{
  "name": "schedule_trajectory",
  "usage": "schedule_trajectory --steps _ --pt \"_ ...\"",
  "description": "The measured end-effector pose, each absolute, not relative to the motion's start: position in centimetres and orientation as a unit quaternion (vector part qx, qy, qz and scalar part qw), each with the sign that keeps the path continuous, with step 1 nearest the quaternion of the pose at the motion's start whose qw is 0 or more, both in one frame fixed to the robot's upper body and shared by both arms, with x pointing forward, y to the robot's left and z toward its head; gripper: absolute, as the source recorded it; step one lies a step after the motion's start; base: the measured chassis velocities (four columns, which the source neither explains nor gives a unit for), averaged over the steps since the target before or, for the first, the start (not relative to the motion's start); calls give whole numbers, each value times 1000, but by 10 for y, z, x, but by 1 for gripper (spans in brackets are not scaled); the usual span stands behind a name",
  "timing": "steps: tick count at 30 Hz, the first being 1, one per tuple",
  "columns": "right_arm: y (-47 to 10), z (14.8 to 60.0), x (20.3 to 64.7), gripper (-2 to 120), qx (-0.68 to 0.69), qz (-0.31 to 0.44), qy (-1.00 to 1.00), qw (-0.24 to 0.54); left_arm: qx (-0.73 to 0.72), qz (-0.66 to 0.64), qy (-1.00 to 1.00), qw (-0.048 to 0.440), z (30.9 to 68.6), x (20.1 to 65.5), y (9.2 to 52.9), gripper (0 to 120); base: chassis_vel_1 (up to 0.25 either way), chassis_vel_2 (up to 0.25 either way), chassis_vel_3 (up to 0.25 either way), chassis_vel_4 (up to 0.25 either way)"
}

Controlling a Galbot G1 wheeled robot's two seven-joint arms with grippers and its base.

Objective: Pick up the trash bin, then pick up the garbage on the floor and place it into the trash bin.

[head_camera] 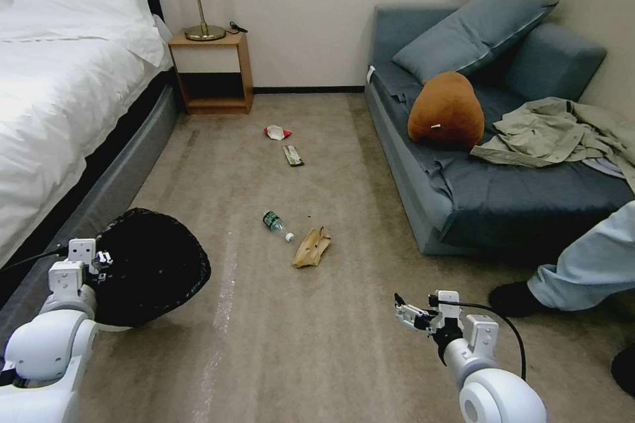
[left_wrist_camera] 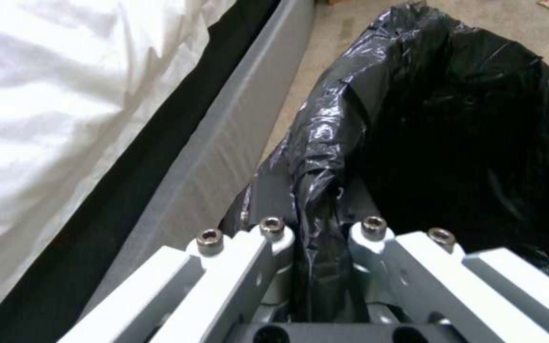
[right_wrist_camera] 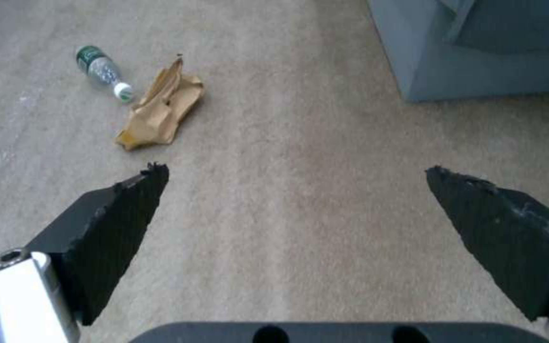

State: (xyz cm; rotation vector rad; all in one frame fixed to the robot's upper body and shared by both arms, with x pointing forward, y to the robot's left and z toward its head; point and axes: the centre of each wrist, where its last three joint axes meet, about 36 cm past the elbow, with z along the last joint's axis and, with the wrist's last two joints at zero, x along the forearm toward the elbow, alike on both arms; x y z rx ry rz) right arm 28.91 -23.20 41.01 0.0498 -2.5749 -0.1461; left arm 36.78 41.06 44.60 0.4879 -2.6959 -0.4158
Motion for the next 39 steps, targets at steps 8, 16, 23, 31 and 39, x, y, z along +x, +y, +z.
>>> schedule_trajectory --steps 8,16,23,31,39 --pt "-231 408 289 100 19 -53 -959 279 172 -148 -957 184 446 369 413 5 -50 50 53 -51" --pt "-229 407 289 100 20 -51 -958 281 171 -149 -957 182 448 370 415 5 -55 38 46 -43" --pt "-228 405 290 100 21 -49 -958 283 170 -151 -957 181 451 368 416 5 -52 65 50 -57" --pt "-226 403 291 100 24 -47 -957 285 170 -152 -956 183 451 366 417 5 -75 71 69 -68" --pt "-226 401 292 100 27 -46 -957 286 170 -153 -957 179 454 366 417 5 -73 88 83 -89"
